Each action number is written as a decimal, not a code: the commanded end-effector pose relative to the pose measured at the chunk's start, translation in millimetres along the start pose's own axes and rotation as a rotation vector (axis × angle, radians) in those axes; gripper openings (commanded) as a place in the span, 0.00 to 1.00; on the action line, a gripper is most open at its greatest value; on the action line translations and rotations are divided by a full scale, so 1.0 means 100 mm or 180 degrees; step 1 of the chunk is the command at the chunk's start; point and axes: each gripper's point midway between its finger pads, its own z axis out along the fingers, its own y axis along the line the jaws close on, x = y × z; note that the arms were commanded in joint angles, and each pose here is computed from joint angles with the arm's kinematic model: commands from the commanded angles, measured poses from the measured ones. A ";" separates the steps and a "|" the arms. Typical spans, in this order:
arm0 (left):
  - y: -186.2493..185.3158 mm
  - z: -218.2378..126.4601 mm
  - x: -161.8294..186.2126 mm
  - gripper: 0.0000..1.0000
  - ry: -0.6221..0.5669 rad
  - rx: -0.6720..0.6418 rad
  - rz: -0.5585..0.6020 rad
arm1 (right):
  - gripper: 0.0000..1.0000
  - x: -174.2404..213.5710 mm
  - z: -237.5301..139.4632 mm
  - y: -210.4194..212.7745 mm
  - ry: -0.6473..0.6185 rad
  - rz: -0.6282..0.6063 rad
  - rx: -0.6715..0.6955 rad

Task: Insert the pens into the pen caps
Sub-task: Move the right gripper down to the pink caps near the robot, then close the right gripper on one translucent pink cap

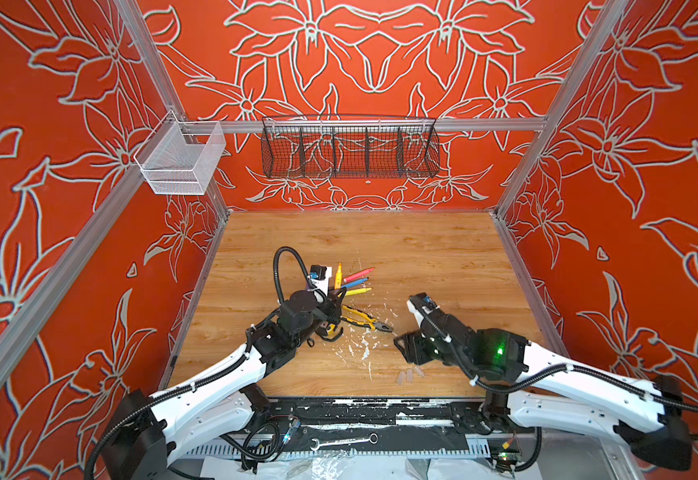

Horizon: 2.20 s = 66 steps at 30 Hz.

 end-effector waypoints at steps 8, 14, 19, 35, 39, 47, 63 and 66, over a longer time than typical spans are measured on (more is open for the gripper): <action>0.03 -0.05 0.00 0.00 -0.0077 -0.0010 0.0129 | 0.59 0.84 0.15 -0.22 0.0512 -0.0018 0.0373; 0.01 -0.05 -0.01 0.00 -0.0073 0.0020 0.0139 | 0.53 1.06 0.39 0.04 0.0742 -0.0184 0.0276; -0.01 -0.05 -0.01 0.00 -0.0072 0.0052 0.0143 | 0.48 1.12 0.55 0.17 0.0853 -0.0274 0.0306; -0.03 -0.05 0.00 0.00 -0.0067 0.0095 0.0132 | 0.49 1.06 0.75 0.14 0.0681 -0.0363 0.0444; -0.03 -0.05 -0.01 0.00 -0.0067 0.0099 0.0136 | 0.49 1.05 0.78 0.06 0.0678 -0.0360 0.0579; -0.04 -0.05 0.00 0.00 -0.0065 0.0118 0.0131 | 0.50 0.97 0.83 -0.09 0.0571 -0.0379 0.0761; -0.05 -0.04 0.01 0.00 -0.0038 0.0126 0.0159 | 0.38 0.99 0.97 0.03 0.0677 -0.0481 0.0796; -0.05 -0.03 0.01 0.00 -0.0037 0.0131 0.0160 | 0.34 0.99 0.97 -0.02 0.0702 -0.0524 0.0906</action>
